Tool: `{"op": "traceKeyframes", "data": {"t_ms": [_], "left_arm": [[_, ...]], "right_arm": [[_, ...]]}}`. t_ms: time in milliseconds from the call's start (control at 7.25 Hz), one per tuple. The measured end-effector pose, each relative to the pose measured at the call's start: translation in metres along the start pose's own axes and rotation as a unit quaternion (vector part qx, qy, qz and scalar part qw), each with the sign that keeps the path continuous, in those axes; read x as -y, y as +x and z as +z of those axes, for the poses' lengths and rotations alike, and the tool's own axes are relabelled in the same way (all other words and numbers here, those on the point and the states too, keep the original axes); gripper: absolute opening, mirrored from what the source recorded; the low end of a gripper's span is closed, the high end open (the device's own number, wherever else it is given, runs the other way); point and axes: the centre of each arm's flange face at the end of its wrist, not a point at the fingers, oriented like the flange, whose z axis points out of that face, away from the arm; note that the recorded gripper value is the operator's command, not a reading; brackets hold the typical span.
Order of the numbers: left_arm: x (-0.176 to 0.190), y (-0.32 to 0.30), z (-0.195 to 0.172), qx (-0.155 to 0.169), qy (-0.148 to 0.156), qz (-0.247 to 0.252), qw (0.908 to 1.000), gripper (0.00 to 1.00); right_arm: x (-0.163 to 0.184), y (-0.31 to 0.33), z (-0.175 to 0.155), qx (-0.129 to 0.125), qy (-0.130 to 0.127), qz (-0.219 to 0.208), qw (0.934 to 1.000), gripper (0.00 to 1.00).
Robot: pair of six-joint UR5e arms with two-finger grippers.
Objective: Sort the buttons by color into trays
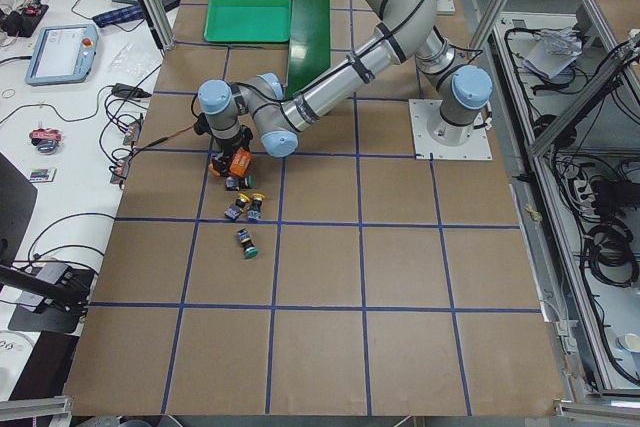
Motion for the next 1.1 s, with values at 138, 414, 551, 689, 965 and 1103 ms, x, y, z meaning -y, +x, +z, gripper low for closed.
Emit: {"op": "traceKeyframes", "data": {"t_ms": [138,414,551,689,965,1103], "left_arm": [[0.003,0.003,-0.009,0.002,0.001,-0.027,0.9996,1.0],[0.002,0.001,-0.009,0.002,-0.001,-0.048,0.9988,1.0],[-0.001,-0.004,0.0,-0.002,-0.004,-0.055,0.9984,1.0],[-0.002,-0.006,0.007,-0.006,-0.007,-0.069,0.9975,1.0],[-0.002,-0.005,0.011,-0.011,-0.01,-0.093,0.9956,1.0],[-0.001,-0.005,0.012,-0.011,-0.01,-0.098,0.995,1.0]], "right_arm": [[0.0,0.0,0.0,0.0,0.0,-0.001,1.0,1.0],[0.0,0.0,0.0,0.0,-0.001,-0.001,1.0,1.0],[0.0,0.0,0.0,0.0,-0.001,-0.001,1.0,1.0],[-0.001,0.0,0.0,0.0,-0.001,-0.001,1.0,1.0],[0.0,0.001,0.0,-0.003,-0.001,-0.002,1.0,1.0],[-0.001,0.001,0.0,-0.003,-0.001,-0.002,1.0,1.0]]}}
